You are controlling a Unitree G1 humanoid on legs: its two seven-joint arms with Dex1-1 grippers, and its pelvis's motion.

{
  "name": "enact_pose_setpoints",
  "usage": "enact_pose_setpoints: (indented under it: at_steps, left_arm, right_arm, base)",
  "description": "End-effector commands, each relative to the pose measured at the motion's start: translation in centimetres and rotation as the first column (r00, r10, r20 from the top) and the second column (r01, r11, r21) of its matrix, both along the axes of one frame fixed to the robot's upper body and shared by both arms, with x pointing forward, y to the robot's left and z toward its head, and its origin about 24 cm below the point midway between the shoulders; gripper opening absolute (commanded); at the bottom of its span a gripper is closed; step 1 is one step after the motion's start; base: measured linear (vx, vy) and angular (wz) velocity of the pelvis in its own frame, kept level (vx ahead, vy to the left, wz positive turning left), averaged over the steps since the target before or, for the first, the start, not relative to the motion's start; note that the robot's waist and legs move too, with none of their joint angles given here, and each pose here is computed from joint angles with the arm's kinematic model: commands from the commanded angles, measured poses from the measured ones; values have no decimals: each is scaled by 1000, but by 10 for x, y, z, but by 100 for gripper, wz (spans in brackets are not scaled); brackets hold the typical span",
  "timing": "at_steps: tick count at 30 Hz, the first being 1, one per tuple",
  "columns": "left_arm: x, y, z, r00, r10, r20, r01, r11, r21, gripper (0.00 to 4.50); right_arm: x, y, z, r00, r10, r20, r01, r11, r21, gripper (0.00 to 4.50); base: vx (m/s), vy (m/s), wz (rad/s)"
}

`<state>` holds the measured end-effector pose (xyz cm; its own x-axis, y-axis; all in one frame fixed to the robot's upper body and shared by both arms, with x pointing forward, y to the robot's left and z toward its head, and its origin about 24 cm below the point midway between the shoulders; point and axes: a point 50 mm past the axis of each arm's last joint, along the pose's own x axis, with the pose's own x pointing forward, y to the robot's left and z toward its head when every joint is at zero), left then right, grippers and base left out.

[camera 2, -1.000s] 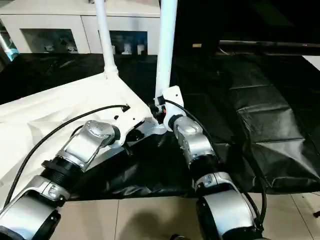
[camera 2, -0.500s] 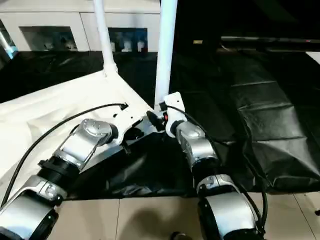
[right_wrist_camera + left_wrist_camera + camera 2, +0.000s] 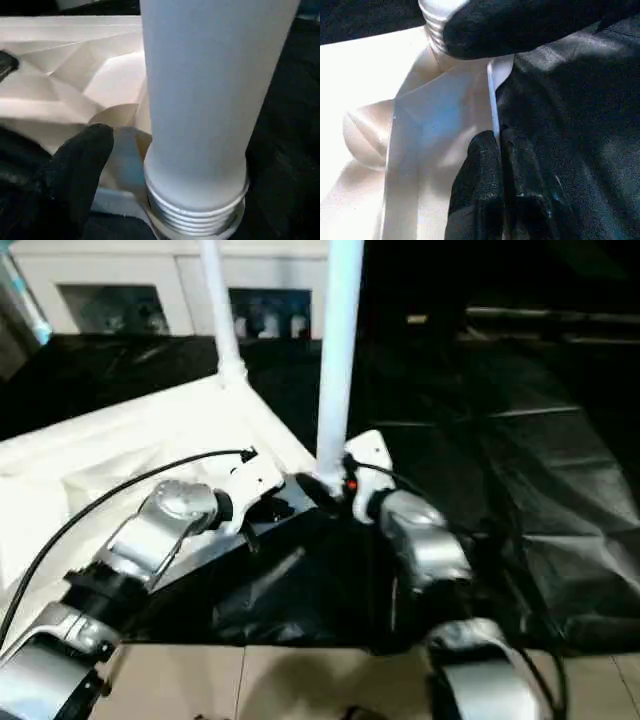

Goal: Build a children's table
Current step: Insert table leg to table base, then rotate leg to tighten

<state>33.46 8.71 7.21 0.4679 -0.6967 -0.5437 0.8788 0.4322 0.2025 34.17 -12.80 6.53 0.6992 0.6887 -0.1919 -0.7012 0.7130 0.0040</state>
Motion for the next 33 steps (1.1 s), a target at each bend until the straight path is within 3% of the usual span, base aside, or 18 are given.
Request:
enact_pose_setpoints:
  at_steps: [1,8,17,22,33]
  left_arm:
    - [-7,-2,-9,998,-56,-21,57,998,17,0]
    - [-19,5,-8,978,-205,-44,205,979,-9,0]
    - [-24,15,-8,968,-242,-70,242,970,-1,0]
    - [-25,16,-8,966,-247,-74,247,969,1,0]
    - [-26,21,-8,964,-250,-86,252,968,10,0]
  right_arm:
    - [-15,19,1,977,215,-5,-215,976,-15,439]
    - [-26,-1,9,964,266,-1,-266,964,-17,439]
    - [-34,2,1,957,283,-65,-284,959,-10,439]
    - [-29,1,-9,972,215,-91,-217,976,-9,395]
    - [-33,-18,-22,976,127,-175,-110,989,103,299]
  base:
    - [61,-22,5]
    - [9,-3,1]
    - [0,0,0]
    - [0,0,0]
    - [0,0,0]
